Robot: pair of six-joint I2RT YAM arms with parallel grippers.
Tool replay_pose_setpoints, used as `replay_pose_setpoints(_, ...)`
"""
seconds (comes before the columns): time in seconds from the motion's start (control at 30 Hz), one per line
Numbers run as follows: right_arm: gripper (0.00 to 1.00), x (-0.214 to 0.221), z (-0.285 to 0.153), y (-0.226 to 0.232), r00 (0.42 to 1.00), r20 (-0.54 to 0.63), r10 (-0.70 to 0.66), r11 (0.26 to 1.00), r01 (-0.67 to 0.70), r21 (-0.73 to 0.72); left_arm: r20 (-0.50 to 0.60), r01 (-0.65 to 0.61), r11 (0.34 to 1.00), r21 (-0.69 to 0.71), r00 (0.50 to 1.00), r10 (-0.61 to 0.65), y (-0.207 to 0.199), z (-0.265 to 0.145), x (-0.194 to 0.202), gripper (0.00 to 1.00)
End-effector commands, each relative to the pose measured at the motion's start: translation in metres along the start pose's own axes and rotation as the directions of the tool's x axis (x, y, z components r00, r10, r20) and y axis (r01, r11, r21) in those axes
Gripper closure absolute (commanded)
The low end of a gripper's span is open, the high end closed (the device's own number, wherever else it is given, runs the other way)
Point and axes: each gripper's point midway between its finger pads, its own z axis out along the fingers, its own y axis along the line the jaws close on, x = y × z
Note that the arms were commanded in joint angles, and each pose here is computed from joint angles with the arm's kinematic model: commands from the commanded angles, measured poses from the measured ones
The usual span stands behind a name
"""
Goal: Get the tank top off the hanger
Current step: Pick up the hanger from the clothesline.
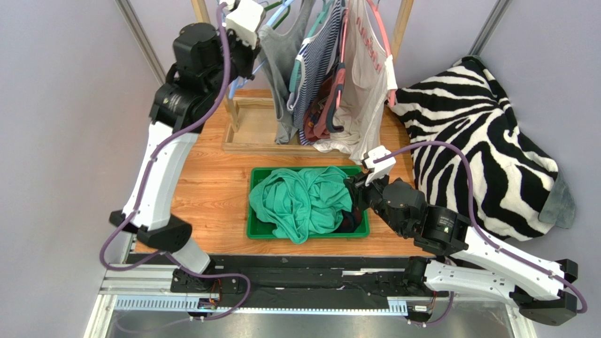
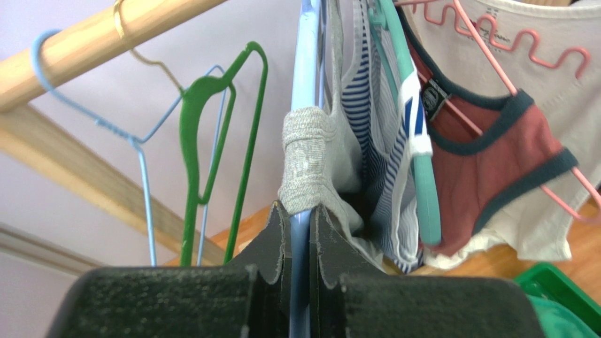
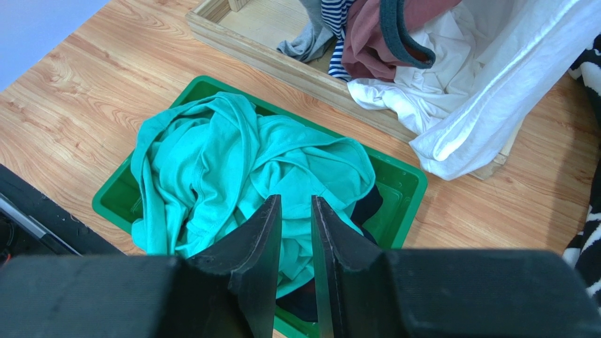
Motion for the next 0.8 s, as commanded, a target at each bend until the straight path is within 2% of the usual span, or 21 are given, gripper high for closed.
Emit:
replay_pose_setpoints(0.0, 0.74, -0.014, -0.008, -0.005, 0.999, 0.034, 0.024, 1.000, -0.025, 0.010, 0.149, -0.017, 0.999, -0.035, 0.989, 0.022, 0.018, -0.079, -0.049, 1.00)
replay_pose_setpoints(0.03, 0.74, -0.014, -0.010, -0.005, 0.999, 0.036, 0.024, 1.000, -0.024, 0.007, 0.110, -0.022, 1.000, -0.017, 0.994, 0.024, 0.012, -0.078, -0.034, 1.00)
replay_pose_setpoints(0.17, 0.74, -0.021, -0.013, -0.006, 0.998, 0.052, 0.031, 1.000, -0.031, 0.001, 0.083, -0.023, 1.000, 0.007, 0.996, 0.022, 0.008, -0.108, -0.020, 1.00)
replay_pose_setpoints(0.27, 0.74, -0.025, -0.015, -0.004, 0.998, 0.058, 0.036, 0.999, -0.036, -0.006, 0.144, -0.018, 1.000, 0.005, 0.989, 0.017, 0.012, -0.139, -0.037, 1.00)
replay_pose_setpoints(0.4, 0.74, -0.029, -0.018, -0.004, 0.997, 0.062, 0.042, 0.999, -0.041, -0.019, 0.301, -0.039, 0.999, 0.017, 0.953, 0.032, 0.017, -0.182, -0.086, 1.00)
replay_pose_setpoints(0.5, 0.74, -0.031, -0.019, -0.003, 0.996, 0.067, 0.051, 0.999, -0.049, -0.024, 0.440, -0.055, 0.997, 0.046, 0.898, 0.029, 0.018, -0.216, -0.130, 1.00)
replay_pose_setpoints(0.6, 0.74, -0.027, -0.020, -0.004, 0.996, 0.068, 0.058, 0.998, -0.057, -0.023, 0.584, -0.090, 0.992, 0.090, 0.811, 0.020, 0.012, -0.255, -0.168, 1.00)
replay_pose_setpoints(0.73, 0.73, -0.025, -0.022, -0.007, 0.995, 0.070, 0.066, 0.998, -0.065, -0.018, 0.699, -0.126, 0.983, 0.133, 0.715, -0.003, 0.005, -0.300, -0.199, 1.00)
replay_pose_setpoints(0.77, 0.73, -0.024, -0.022, -0.008, 0.995, 0.070, 0.067, 0.998, -0.066, -0.016, 0.708, -0.131, 0.980, 0.151, 0.707, -0.014, 0.002, -0.303, -0.202, 1.00)
